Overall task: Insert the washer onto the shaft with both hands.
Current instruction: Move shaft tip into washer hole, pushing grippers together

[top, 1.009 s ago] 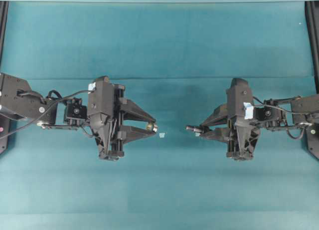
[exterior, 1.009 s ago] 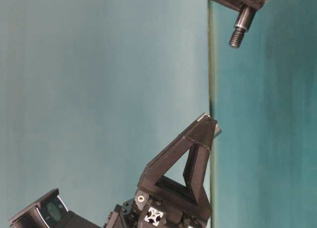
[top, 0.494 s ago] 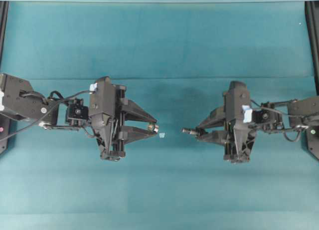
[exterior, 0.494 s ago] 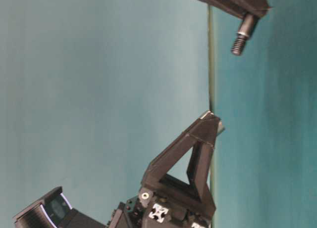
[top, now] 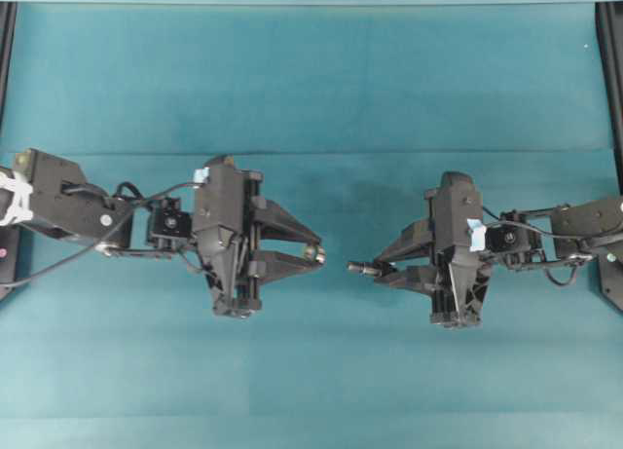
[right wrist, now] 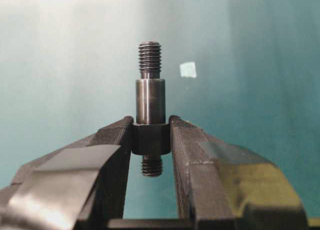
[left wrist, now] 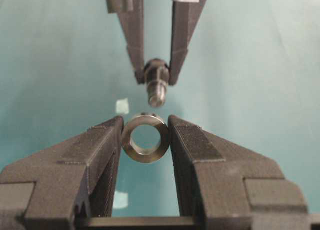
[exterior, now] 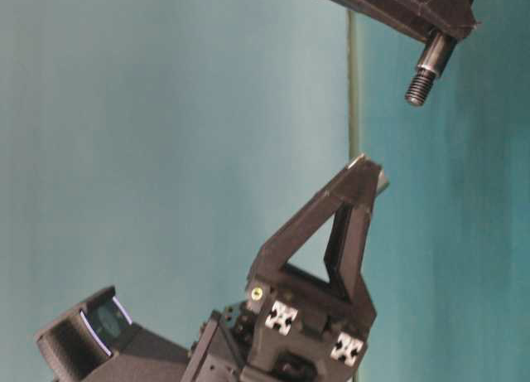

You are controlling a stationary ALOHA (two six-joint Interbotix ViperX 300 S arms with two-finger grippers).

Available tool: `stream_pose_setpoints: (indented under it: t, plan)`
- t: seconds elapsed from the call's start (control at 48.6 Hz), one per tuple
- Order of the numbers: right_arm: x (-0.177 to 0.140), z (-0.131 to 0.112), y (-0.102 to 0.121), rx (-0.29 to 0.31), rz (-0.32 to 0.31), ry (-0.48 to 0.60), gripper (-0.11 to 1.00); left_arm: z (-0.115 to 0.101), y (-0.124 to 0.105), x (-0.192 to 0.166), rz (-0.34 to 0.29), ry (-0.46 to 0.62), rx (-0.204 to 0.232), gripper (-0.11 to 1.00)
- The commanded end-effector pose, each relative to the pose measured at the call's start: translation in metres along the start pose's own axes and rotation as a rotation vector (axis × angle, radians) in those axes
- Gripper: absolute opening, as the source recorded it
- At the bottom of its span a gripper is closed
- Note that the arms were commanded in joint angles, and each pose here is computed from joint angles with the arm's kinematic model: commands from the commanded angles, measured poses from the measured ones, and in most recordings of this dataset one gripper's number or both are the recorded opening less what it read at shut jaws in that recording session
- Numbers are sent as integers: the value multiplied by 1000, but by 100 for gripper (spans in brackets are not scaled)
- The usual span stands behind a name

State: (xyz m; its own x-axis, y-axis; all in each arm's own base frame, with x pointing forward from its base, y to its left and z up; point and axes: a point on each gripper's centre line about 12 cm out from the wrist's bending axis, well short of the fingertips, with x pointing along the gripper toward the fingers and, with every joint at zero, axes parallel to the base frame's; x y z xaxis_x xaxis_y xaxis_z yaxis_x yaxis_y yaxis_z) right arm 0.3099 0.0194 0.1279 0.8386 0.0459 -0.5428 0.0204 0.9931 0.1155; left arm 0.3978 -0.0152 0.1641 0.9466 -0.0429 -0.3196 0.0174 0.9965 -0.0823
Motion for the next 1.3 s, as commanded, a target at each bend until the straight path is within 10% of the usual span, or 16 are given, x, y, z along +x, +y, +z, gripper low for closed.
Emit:
stream_pose_setpoints:
  t: [0.0,1.277]
  plan:
    - [1,9,2,14,6,-38,0,11,-4,3,-10,-36,0,36]
    - [6,21,4,15,16,-120,0,10,-7,25,-17,-32,2,36]
